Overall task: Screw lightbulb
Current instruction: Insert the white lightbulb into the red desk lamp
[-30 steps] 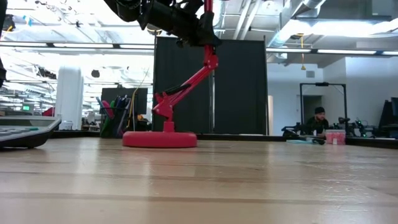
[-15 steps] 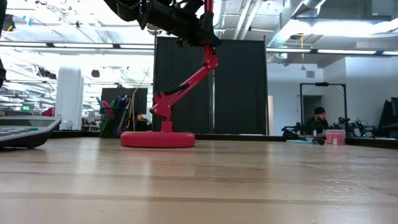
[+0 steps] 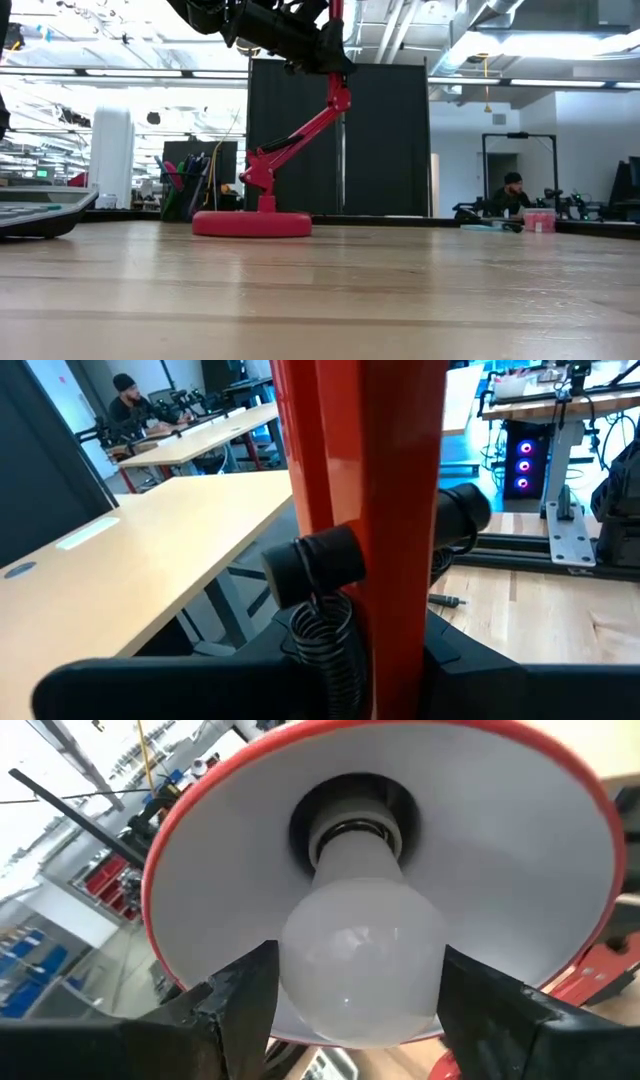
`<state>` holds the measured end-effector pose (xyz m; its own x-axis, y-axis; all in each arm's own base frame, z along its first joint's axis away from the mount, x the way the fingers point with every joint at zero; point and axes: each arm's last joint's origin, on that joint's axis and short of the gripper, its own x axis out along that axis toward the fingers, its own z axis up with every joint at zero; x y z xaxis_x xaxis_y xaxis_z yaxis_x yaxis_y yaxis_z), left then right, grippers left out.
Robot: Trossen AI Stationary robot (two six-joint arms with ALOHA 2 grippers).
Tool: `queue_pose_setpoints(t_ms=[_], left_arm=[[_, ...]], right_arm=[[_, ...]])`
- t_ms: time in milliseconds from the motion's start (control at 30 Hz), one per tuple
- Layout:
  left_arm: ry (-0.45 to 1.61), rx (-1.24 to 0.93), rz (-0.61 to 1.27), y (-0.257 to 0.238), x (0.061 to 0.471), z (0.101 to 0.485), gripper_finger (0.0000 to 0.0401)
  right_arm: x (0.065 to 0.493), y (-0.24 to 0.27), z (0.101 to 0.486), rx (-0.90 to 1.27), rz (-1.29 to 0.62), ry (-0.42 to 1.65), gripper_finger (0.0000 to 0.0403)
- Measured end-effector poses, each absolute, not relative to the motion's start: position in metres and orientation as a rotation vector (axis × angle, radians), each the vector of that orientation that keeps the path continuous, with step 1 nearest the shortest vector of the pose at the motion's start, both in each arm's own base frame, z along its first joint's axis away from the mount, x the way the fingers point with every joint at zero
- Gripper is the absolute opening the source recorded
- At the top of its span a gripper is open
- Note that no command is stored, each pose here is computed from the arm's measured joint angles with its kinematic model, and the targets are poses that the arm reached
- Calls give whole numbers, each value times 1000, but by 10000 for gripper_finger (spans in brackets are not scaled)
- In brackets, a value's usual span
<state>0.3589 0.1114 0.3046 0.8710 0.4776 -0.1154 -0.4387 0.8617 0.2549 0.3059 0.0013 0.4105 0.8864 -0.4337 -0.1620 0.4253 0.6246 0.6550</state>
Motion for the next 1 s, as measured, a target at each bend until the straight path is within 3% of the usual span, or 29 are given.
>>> queue_pose_setpoints(t_ms=[300,1000], left_arm=[[181,225,482,111,359,304,59],[185,223,485,110,359,303,59]], right_arm=[[305,-1,411,777,-482,-9,254],[298,-3,410,325,-523,126,256]])
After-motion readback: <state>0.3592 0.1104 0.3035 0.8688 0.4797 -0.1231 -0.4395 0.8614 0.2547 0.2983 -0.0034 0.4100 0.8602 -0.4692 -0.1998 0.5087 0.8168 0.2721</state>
